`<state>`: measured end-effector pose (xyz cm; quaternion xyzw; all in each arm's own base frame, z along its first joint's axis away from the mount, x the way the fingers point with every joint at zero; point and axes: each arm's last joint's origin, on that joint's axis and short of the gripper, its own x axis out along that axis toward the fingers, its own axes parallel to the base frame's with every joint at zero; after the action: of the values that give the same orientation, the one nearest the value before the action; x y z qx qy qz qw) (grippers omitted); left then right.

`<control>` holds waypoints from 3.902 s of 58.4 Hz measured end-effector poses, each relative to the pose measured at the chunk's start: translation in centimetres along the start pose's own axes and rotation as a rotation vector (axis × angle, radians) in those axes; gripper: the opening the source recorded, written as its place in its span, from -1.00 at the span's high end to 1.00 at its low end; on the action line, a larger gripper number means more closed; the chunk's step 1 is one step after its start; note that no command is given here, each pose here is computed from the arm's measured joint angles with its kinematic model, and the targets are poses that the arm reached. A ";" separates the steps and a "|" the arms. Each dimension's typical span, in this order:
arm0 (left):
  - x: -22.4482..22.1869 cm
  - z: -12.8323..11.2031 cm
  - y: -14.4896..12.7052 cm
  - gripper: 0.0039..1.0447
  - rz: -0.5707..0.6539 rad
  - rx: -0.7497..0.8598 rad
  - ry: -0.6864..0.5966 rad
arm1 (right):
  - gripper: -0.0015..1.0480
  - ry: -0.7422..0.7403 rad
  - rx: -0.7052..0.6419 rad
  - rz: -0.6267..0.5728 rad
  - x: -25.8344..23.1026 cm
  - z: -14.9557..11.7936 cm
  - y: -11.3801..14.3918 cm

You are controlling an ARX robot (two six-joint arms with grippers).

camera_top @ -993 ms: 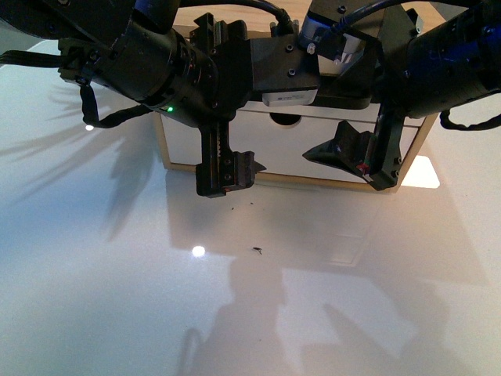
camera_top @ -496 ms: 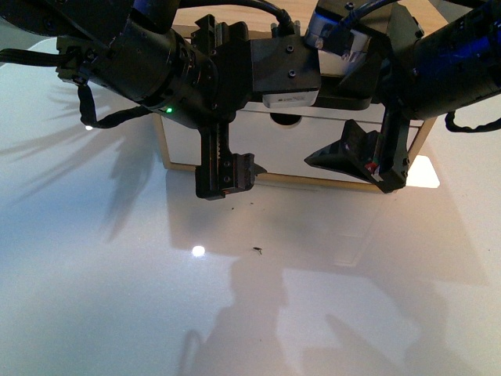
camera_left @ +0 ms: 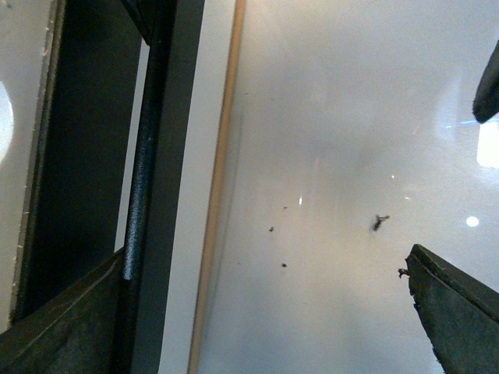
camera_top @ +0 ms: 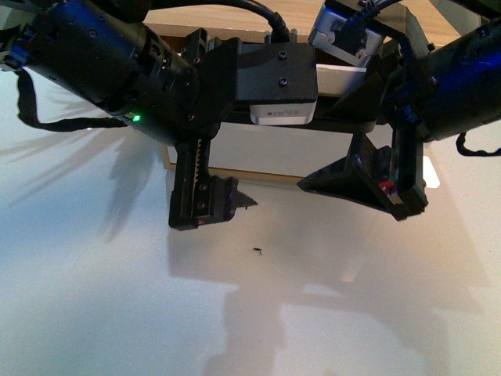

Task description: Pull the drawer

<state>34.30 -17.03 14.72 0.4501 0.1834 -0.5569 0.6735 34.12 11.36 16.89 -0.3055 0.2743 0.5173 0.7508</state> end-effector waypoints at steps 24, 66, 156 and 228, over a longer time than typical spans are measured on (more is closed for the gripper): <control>-2.4 0.8 -3.9 -0.87 -0.118 0.017 0.000 | -0.83 0.010 -0.007 0.076 -1.6 0.0 4.4; -10.6 3.5 -8.2 -0.87 0.361 -0.184 -0.320 | -0.83 -0.296 0.194 -0.258 -10.8 -0.8 9.1; -19.7 -6.1 -21.8 0.95 1.248 -1.021 -0.418 | 0.96 -0.595 0.675 -1.131 -15.3 -10.1 19.6; -19.1 -6.5 -22.1 -0.87 1.251 -1.015 -0.420 | -0.83 -0.617 0.660 -1.141 -14.9 -10.6 19.9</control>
<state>9.72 -0.04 16.71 -0.0026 -0.0012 -0.0019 1.0000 9.63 -0.04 17.25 0.0014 -0.0102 -0.0019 0.9999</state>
